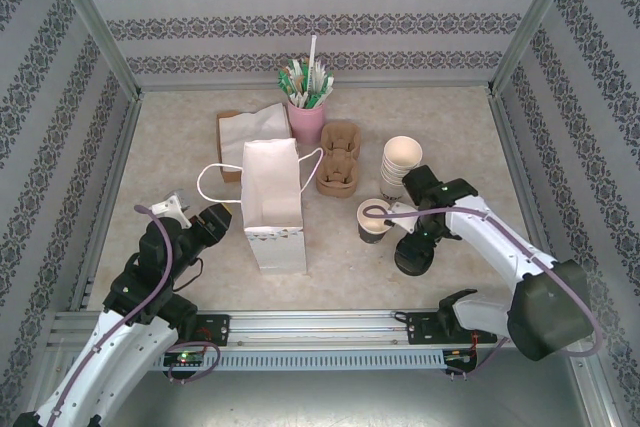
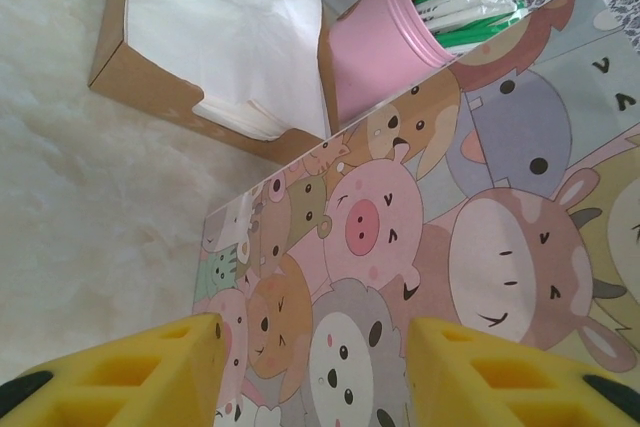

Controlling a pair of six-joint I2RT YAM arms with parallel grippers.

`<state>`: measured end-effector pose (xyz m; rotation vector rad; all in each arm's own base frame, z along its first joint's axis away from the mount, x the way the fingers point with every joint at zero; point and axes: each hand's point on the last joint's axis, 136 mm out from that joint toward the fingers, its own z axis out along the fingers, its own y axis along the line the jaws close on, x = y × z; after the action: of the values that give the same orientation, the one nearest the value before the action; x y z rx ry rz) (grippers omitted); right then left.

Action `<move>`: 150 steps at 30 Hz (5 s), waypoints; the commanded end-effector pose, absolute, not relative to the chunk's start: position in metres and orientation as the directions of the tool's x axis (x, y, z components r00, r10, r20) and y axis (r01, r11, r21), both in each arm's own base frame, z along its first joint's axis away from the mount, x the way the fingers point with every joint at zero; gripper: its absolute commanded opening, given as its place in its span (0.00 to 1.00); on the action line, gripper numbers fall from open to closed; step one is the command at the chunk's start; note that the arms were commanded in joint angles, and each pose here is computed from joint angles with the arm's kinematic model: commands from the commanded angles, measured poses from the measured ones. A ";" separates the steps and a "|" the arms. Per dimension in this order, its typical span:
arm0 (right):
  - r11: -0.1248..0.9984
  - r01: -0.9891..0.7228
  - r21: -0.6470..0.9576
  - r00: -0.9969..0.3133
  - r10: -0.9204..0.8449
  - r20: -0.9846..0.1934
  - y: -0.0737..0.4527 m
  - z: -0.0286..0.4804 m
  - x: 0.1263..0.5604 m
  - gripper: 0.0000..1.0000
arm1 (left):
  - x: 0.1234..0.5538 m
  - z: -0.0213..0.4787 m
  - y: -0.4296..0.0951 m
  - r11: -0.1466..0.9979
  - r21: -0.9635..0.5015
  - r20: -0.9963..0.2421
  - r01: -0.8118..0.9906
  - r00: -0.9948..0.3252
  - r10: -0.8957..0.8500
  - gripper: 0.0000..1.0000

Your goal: Pack the takeout coffee

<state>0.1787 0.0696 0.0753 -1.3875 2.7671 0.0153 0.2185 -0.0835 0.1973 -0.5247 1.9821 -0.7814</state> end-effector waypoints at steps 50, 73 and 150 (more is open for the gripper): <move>0.555 -0.831 -0.034 -0.556 -0.831 -0.002 0.070 0.071 0.173 0.70 | 0.217 0.225 -0.084 0.714 -0.700 -0.633 0.000 -0.463 -0.621 0.54; 0.576 -0.786 -0.222 -0.562 -0.817 -0.129 0.056 0.132 0.180 0.70 | 0.214 0.255 -0.071 0.765 -0.644 -0.700 0.009 -0.410 -0.585 0.53; 0.609 -0.793 -0.002 -0.592 -0.772 -0.232 0.161 0.123 0.230 0.67 | 0.215 0.268 -0.078 0.758 -0.650 -0.699 0.042 -0.423 -0.576 0.55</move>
<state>0.2336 0.1620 0.1335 -1.3134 2.5778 0.1223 0.2196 -0.0763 0.2564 -0.4395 1.9091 -0.7173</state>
